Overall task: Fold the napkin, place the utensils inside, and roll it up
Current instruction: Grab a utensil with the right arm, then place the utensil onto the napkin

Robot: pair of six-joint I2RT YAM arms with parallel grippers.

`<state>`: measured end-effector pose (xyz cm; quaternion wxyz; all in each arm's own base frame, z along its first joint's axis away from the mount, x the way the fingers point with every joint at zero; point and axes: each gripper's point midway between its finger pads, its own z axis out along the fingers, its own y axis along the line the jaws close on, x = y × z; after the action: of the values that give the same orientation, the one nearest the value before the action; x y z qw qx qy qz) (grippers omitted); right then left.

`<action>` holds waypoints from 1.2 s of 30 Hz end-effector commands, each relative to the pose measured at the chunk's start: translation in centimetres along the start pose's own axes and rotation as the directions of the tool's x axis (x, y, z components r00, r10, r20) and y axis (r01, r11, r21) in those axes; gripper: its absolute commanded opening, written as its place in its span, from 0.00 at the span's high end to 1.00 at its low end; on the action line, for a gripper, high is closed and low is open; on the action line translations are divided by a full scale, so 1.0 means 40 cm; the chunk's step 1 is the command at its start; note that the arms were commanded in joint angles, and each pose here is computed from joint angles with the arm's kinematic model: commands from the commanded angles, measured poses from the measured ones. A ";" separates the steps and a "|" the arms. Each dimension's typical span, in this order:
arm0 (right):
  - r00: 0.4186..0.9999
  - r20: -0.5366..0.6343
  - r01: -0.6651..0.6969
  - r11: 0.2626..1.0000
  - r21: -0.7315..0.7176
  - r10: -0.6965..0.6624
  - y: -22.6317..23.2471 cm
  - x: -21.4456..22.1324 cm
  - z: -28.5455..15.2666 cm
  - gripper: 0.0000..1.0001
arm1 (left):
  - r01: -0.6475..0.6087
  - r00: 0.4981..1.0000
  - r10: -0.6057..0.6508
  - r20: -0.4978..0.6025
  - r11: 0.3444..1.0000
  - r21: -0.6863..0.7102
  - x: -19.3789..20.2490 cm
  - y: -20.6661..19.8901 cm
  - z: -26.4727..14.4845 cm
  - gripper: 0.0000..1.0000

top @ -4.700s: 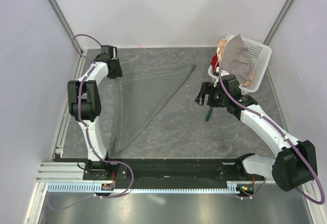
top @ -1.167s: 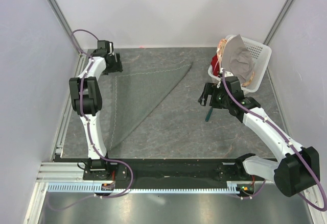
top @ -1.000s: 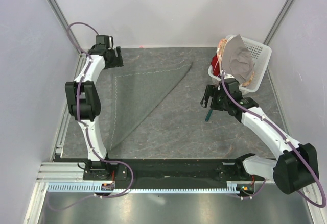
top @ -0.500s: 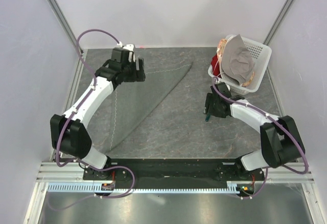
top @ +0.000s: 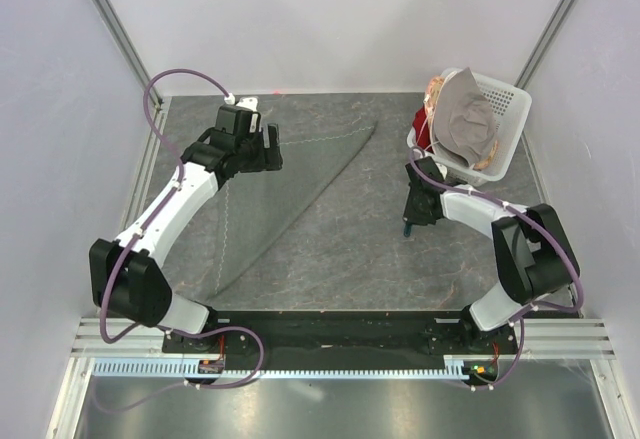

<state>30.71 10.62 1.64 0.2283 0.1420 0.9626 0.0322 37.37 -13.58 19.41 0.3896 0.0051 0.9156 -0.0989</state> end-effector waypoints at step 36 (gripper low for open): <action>0.899 -0.022 -0.403 0.808 -0.429 0.437 0.855 0.078 -0.096 1.00 | 0.025 0.992 -0.036 0.118 0.995 0.094 -0.078 -0.034 -0.094 0.12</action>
<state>34.32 43.41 6.36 0.2742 0.2590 0.8870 0.2663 36.31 -14.26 22.29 0.4129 0.0161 0.9001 -0.1383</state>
